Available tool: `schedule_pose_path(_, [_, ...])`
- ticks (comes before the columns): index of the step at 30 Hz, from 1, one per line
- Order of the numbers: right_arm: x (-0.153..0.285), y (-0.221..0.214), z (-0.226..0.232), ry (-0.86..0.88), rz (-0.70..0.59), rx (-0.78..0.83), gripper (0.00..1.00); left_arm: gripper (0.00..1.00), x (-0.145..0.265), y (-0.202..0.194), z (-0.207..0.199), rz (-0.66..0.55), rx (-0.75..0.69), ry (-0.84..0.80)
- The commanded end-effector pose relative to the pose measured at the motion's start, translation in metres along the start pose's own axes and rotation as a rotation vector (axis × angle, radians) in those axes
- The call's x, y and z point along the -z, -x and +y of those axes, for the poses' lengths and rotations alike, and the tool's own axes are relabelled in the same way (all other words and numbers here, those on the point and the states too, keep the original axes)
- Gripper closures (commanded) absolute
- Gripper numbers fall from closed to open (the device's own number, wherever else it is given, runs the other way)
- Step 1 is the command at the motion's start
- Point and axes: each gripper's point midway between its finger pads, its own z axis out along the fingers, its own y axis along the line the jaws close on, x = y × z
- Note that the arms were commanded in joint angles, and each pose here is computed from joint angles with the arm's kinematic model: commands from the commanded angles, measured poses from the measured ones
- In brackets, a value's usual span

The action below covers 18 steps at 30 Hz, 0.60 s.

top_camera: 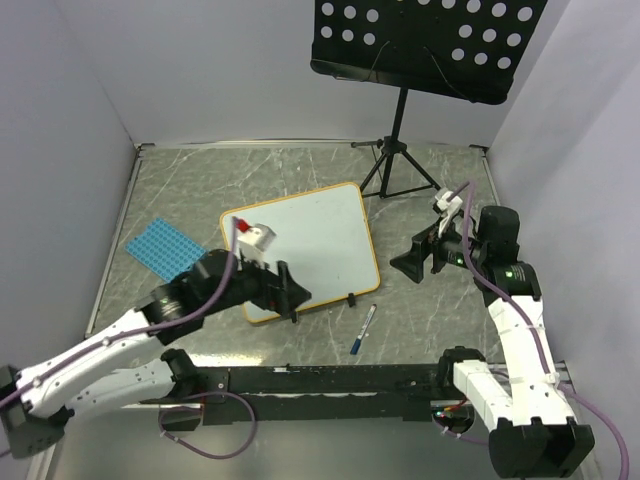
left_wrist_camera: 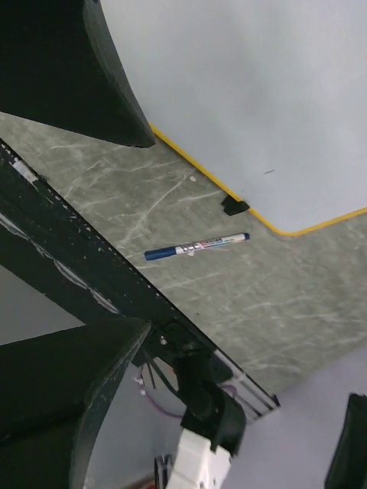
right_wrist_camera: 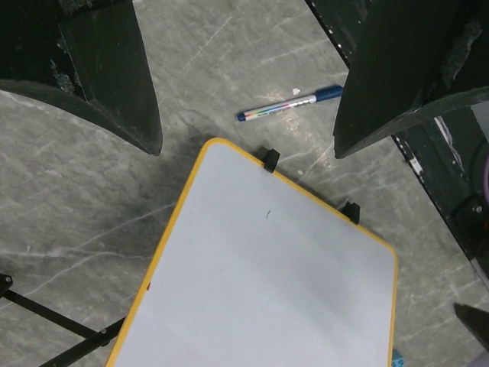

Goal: Write a sentence on the whiteboard
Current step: Pick up the whiteboard marker from the corner of the board.

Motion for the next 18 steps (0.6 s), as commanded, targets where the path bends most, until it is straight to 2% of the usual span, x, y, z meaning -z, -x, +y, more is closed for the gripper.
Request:
schedule_pose_path(1, [0.001, 0.006, 0.01, 0.054, -0.061, 0.103, 0.0, 0.03, -0.024, 0.021, -0.019, -0.091, -0.005, 0.046])
schedule_pose_path(6, [-0.002, -0.006, 0.005, 0.027, -0.067, 0.11, 0.0, 0.03, -0.055, -0.011, -0.044, -0.032, -0.014, -0.009])
schedule_pose_path(13, [-0.006, -0.021, -0.016, -0.017, -0.05, 0.042, 0.0, 0.01, -0.087, -0.063, -0.045, 0.091, -0.028, 0.056])
schedule_pose_path(18, [-0.003, -0.025, -0.023, -0.016, -0.044, 0.009, 0.0, 0.14, -0.111, -0.096, -0.047, 0.173, -0.06, 0.108])
